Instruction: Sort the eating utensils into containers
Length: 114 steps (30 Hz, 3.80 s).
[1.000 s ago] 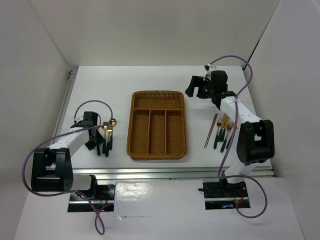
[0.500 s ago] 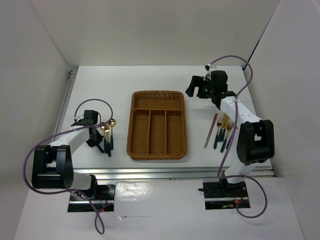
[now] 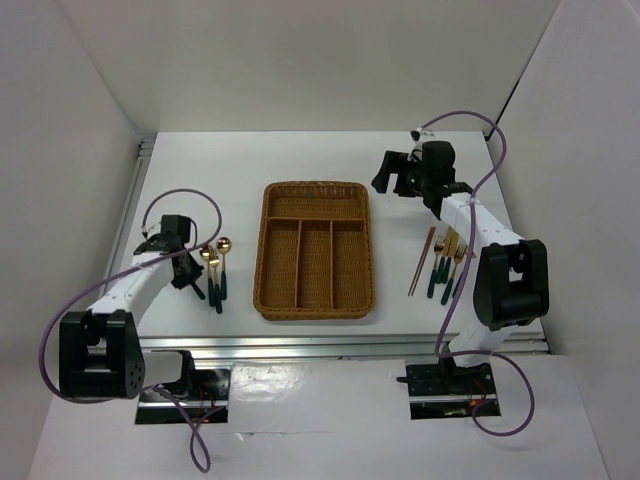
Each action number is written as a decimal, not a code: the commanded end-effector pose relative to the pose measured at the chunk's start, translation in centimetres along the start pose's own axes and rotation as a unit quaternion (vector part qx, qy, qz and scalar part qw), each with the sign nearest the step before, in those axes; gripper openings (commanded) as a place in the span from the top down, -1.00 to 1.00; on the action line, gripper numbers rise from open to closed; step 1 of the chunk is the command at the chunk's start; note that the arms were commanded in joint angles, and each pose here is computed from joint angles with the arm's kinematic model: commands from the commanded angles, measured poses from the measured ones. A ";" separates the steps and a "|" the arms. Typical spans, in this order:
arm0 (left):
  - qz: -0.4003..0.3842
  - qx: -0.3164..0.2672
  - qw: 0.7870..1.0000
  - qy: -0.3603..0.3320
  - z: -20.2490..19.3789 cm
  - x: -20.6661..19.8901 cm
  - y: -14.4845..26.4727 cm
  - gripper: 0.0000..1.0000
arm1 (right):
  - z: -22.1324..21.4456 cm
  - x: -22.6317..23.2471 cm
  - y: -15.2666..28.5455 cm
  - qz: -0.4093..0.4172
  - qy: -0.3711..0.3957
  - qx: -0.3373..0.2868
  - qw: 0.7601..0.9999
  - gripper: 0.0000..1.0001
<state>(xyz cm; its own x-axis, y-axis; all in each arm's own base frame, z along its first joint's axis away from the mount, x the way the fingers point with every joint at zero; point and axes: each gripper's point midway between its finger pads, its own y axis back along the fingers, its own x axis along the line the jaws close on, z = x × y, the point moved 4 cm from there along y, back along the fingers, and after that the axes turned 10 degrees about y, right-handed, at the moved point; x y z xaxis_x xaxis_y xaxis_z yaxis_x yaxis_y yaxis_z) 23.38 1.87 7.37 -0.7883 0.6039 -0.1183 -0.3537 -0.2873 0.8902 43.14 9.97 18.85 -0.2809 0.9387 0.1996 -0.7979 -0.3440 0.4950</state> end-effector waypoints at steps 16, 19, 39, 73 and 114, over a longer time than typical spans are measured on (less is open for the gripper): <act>-0.302 -0.012 0.942 -0.143 0.8 -12.8 13.1 0.64 | 1.6 -2.1 1.1 -0.098 -0.045 -0.022 0.994 -1.00; -0.330 0.010 0.927 -0.177 -1.6 -15.1 13.9 0.64 | 0.9 -2.9 1.5 -0.132 -0.061 -0.013 0.989 -1.00; -0.289 0.063 0.926 -0.233 -9.4 -17.0 10.4 0.59 | -3.0 -3.8 3.7 -0.174 -0.094 0.015 0.980 -1.00; -0.248 0.026 0.935 -0.253 -8.1 -17.4 11.5 -0.18 | -3.4 -3.8 4.8 -0.185 -0.094 0.022 0.978 -1.00; -0.056 0.062 0.997 -0.003 -1.0 -1.3 1.2 -0.23 | -7.1 -5.1 5.9 -0.234 -0.112 0.072 0.963 -0.88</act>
<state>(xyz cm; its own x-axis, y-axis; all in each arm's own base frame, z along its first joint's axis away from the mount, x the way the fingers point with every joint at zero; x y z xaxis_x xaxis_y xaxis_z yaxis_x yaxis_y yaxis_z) 23.73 -0.44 8.72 -0.7148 0.6544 -0.2469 -0.4003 -0.0933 0.9116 35.10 3.49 14.22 0.2238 0.9702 0.0925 -0.7057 0.0959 0.7020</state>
